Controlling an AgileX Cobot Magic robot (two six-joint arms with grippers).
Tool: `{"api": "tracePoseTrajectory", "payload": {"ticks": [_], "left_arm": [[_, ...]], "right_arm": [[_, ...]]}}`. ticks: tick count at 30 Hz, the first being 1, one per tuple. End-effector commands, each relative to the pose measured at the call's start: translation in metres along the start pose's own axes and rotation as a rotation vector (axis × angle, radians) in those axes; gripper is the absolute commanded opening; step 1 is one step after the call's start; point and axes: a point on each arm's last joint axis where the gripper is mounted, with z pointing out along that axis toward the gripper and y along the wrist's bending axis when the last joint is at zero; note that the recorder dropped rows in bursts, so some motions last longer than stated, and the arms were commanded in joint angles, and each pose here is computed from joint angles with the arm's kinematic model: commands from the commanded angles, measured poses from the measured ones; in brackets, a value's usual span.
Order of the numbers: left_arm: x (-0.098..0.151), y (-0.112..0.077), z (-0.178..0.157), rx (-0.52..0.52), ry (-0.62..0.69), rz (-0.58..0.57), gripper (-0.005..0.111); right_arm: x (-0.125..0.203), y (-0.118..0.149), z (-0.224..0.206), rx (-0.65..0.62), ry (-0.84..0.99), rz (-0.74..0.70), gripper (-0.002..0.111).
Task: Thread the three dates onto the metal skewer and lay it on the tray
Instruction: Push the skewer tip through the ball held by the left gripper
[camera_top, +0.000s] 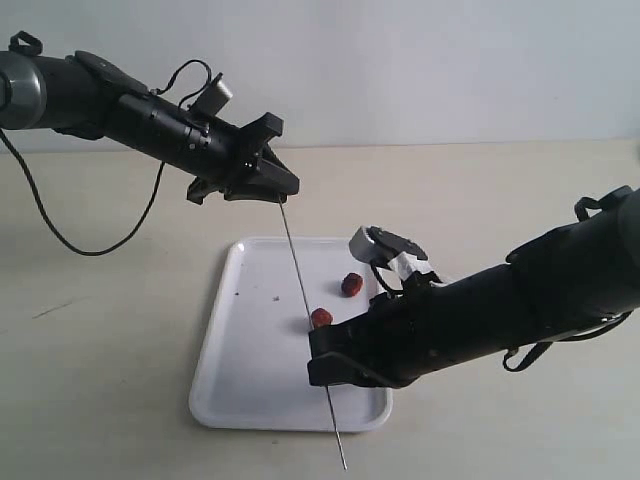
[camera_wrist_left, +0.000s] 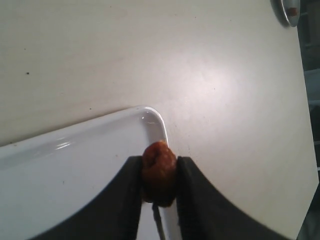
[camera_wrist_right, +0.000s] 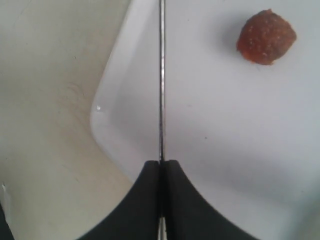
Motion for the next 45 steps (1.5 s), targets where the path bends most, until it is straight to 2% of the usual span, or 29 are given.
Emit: {"api": "tracePoseTrajectory", "payload": {"ticks": [1, 14, 38, 45], "left_arm": [[-0.002, -0.003, -0.004, 0.002, -0.014, 0.01, 0.025], [-0.007, 0.006, -0.014, -0.005, -0.048, -0.016, 0.025], [0.0, -0.006, -0.004, 0.026, 0.006, 0.001, 0.025], [0.0, -0.006, -0.004, 0.027, 0.007, 0.001, 0.025]], "right_arm": [[-0.002, 0.0, -0.001, -0.004, -0.008, 0.012, 0.0], [-0.002, 0.002, -0.001, -0.027, -0.004, 0.012, 0.0], [-0.014, 0.005, -0.001, -0.019, -0.037, -0.014, 0.0], [-0.021, 0.001, -0.001, 0.038, -0.063, 0.007, 0.0]]}}
